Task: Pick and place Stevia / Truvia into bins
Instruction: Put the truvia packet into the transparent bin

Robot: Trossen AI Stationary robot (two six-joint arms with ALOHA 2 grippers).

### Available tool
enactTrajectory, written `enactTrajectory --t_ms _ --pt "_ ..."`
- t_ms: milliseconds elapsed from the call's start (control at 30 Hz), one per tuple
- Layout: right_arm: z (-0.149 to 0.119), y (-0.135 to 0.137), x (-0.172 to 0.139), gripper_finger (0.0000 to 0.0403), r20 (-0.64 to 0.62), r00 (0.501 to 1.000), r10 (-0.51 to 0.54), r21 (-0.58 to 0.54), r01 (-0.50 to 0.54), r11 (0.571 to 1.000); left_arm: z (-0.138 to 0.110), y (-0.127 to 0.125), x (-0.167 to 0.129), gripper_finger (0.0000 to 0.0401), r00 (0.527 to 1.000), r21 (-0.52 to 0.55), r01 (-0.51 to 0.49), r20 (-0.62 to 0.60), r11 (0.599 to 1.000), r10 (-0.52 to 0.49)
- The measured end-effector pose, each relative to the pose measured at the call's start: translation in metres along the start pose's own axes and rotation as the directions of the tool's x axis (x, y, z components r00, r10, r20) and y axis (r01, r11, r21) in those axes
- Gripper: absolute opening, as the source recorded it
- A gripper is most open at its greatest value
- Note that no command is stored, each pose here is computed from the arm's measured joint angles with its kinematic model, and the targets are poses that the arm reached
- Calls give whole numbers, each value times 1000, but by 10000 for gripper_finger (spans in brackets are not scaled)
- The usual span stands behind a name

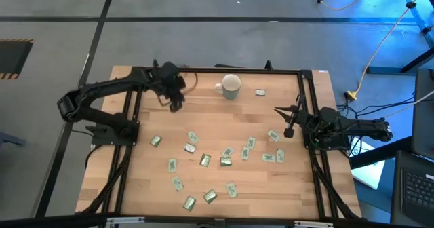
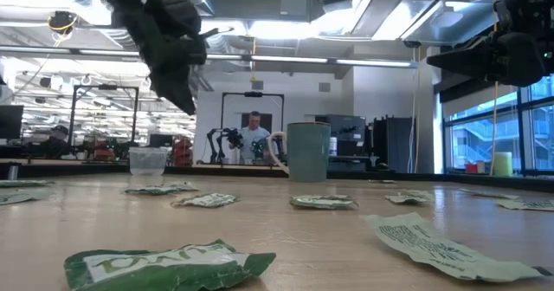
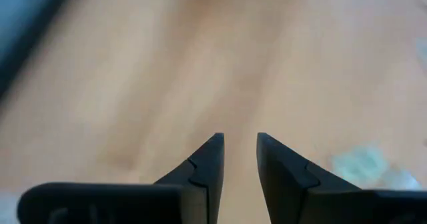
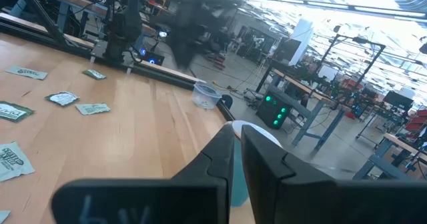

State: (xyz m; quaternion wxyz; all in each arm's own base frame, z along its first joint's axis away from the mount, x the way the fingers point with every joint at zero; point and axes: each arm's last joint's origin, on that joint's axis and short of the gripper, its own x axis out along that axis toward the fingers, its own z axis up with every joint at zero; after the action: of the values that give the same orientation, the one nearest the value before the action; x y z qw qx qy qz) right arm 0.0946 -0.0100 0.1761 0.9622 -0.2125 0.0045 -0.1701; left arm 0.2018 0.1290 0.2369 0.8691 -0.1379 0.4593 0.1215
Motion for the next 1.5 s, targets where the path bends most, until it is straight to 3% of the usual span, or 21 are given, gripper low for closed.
enactTrajectory --t_ms 233,500,700,800,1100,1267,1367,1500 --pt "0 0 0 35 0 1000 0 -1 0 1000 -9 -54 8 86 981 242 161 -142 957 -129" --pt "0 0 0 35 1 1000 0 -2 0 1000 -34 -95 7 77 918 342 285 -365 895 -153" --pt "2 -1 0 35 21 1000 -10 2 9 1000 -65 -103 20 65 883 380 251 -467 890 -50" --pt "4 -2 0 35 37 999 -17 8 17 1000 -79 -102 25 56 860 353 230 -510 907 -19" --pt "4 -2 0 35 36 999 -17 6 17 1000 -81 -104 25 34 863 328 153 -504 932 36" --pt "3 -2 0 35 34 999 -16 6 16 1000 -82 -104 25 50 856 198 69 -515 978 44" --pt "3 -2 0 35 34 999 -16 6 16 1000 -85 -102 23 67 835 235 76 -546 969 67" --pt "3 -2 0 35 34 999 -16 5 16 1000 -84 -102 24 91 846 272 74 -527 960 84"
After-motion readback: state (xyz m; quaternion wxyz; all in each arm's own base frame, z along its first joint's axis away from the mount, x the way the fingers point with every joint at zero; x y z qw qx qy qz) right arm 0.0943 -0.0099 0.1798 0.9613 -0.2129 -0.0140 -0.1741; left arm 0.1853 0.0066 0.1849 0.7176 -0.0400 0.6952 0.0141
